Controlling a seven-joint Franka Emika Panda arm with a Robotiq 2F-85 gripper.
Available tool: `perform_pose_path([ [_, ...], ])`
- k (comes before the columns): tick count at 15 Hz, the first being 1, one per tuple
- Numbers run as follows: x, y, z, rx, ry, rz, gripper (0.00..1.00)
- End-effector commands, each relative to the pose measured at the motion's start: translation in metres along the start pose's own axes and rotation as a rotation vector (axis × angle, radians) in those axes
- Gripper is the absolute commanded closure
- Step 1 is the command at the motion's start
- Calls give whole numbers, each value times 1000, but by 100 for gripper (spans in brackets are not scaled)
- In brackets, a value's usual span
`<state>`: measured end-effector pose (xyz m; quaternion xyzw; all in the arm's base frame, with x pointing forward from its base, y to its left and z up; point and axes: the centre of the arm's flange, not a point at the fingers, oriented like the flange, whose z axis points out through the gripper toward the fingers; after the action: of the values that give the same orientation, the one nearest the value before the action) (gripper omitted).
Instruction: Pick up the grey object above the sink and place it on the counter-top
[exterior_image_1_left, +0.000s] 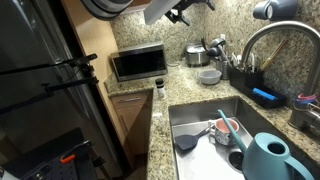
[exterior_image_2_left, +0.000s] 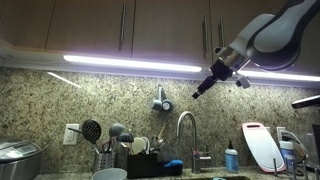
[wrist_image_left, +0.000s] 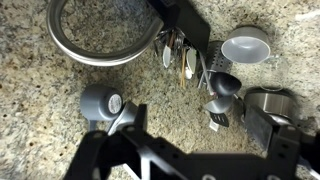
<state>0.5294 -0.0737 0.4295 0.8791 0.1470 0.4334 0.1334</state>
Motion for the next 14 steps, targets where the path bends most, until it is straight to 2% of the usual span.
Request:
perform_pose_path([
  [1,-10,-6,33,-41,26,-4,0],
  [6,-30,0,83,-63,24,-4,0],
  [14,3,17,134,-156,69,0,0],
])
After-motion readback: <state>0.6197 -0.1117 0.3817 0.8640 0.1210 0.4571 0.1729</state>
